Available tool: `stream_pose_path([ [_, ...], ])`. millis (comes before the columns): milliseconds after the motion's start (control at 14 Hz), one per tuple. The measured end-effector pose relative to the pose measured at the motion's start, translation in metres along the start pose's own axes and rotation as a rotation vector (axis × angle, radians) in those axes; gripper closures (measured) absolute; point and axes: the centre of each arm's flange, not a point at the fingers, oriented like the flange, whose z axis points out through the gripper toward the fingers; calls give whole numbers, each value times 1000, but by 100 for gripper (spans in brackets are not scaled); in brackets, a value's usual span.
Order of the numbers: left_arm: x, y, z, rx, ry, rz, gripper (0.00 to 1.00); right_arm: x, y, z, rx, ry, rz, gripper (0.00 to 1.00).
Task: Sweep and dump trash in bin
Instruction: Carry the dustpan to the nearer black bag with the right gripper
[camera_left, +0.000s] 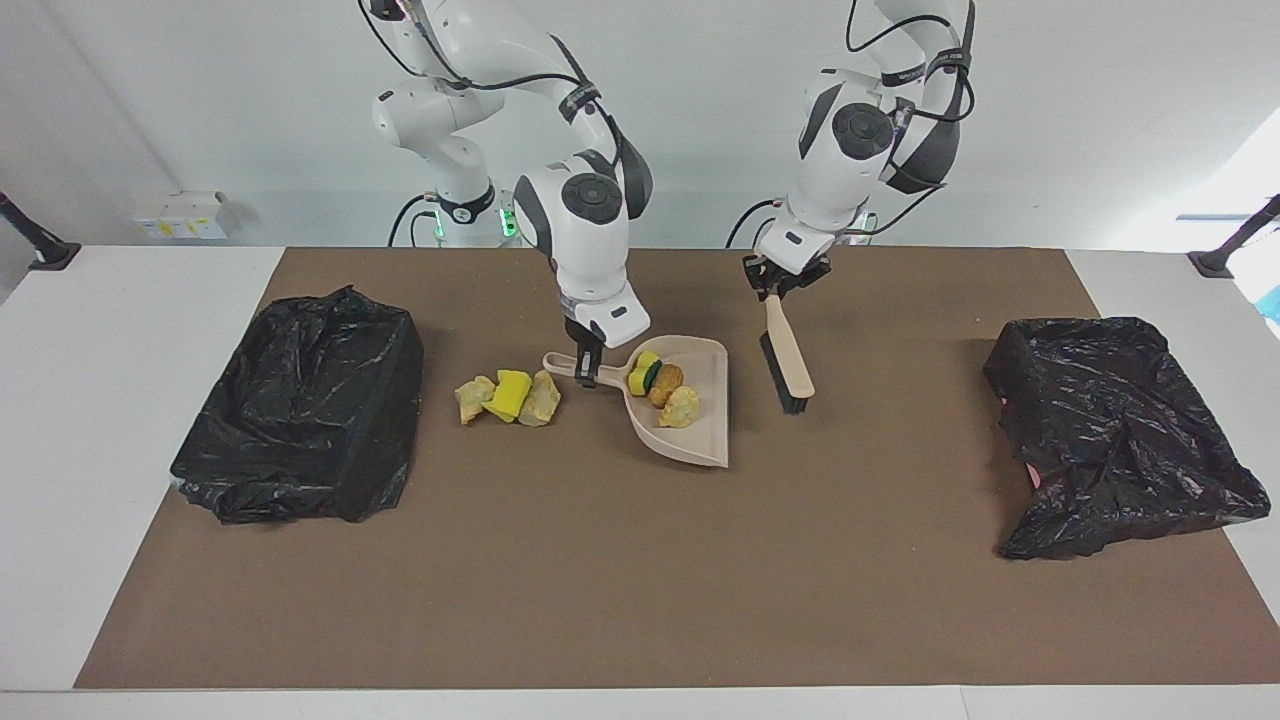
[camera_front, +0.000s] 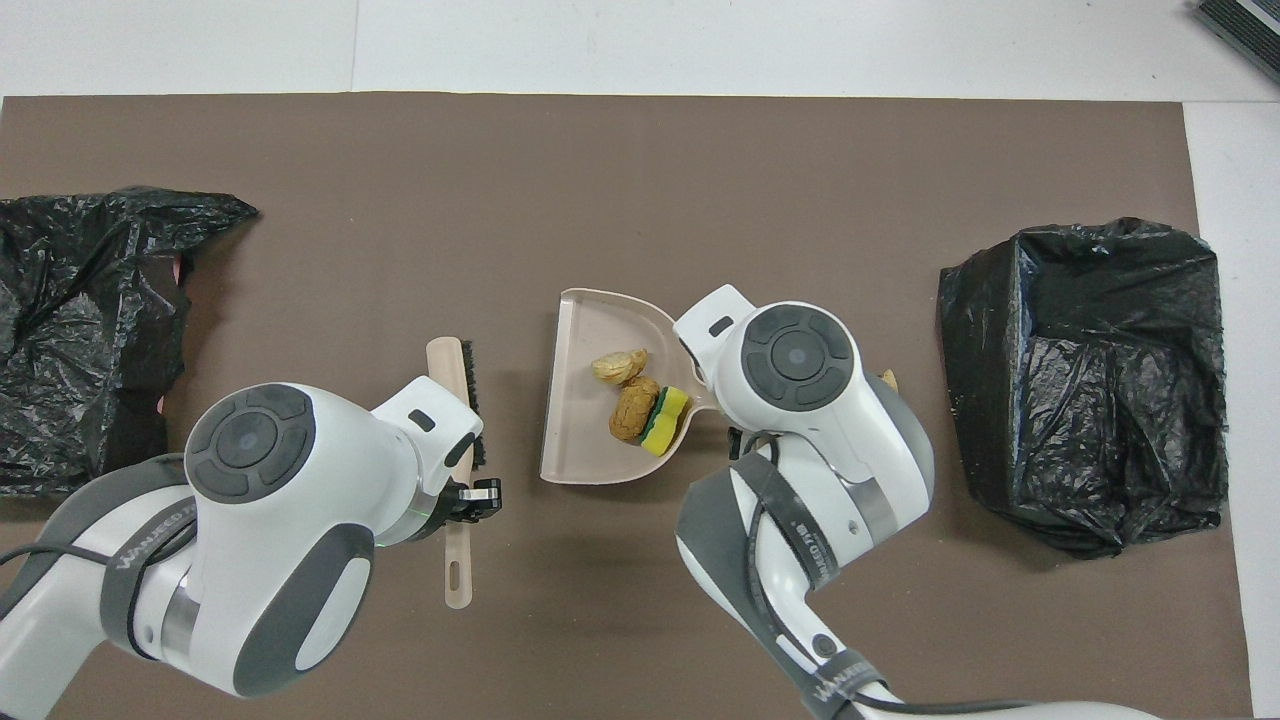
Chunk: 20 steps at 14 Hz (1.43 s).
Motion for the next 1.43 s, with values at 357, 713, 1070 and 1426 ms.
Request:
stream_pose_path([
  [357, -28, 15, 21, 37, -23, 27, 74, -114, 9, -98, 59, -10, 76, 69],
  [713, -78, 63, 53, 89, -3, 18, 74, -277, 9, -161, 107, 8, 147, 69],
  [1070, -142, 105, 96, 102, 51, -13, 74, -431, 18, -148, 97, -87, 259, 69],
  [1426, -156, 100, 125, 107, 82, -20, 58, -517, 18, -157, -17, -282, 278, 69],
])
